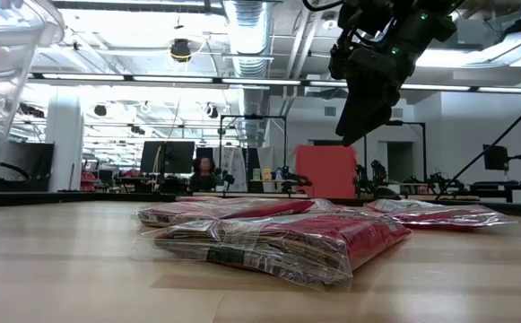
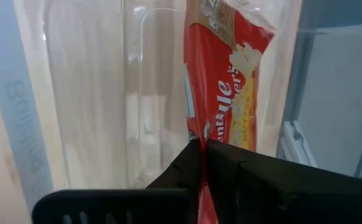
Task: Sort popcorn bags into baskets
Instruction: Put the red popcorn bag into the transparent bin
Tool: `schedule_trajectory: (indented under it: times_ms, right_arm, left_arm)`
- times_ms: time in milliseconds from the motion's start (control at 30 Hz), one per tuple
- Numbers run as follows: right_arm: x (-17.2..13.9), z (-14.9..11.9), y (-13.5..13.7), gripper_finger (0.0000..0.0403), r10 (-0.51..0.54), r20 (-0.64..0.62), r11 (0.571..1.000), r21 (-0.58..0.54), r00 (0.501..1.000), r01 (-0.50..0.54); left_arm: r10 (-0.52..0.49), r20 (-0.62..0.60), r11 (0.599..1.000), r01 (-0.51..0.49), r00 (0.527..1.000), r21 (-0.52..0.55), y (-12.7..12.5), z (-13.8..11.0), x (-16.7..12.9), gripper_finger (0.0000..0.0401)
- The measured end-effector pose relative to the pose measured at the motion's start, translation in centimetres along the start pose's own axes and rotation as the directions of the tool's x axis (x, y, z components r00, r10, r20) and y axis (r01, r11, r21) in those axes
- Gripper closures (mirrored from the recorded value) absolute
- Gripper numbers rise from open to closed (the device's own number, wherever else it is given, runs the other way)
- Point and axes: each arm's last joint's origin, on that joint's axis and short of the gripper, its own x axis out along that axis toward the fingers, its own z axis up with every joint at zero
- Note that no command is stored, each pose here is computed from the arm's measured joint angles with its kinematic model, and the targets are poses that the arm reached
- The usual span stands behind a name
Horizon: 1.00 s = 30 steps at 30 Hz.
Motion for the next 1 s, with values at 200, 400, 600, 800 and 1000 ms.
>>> schedule_trajectory:
  times_ms: [200,400,600,800,1000]
  right_arm:
    - [0.0,0.0,0.0,0.0086,0.0,0.001,1.0,0.0,1.0,0.0]
    - [0.0,0.0,0.0,0.0086,0.0,0.001,1.0,-0.009,1.0,0.0]
    - [0.0,0.1,-0.2,0.0086,-0.004,0.004,1.0,-0.02,1.0,0.005]
    - [0.0,0.2,-0.3,0.0086,-0.006,0.008,0.999,-0.038,1.0,0.007]
    - [0.0,0.3,-0.3,0.0086,-0.003,0.024,0.999,-0.041,1.0,0.004]
  left_arm:
    - [0.006,0.001,0.999,-0.006,1.0,-0.032,0.3,0.3,0.0,0.0336]
    - [-0.07,-0.061,0.994,0.065,0.996,-0.086,0.7,0.7,-0.2,0.0258]
    - [-0.156,-0.052,0.975,0.145,0.986,-0.167,1.4,1.5,-2.0,0.0213]
    - [-0.14,0.179,0.949,0.184,0.974,-0.255,2.8,2.1,-7.4,0.0215]
    - [-0.034,0.439,0.914,0.206,0.898,-0.35,4.8,2.2,-12.3,0.0218]
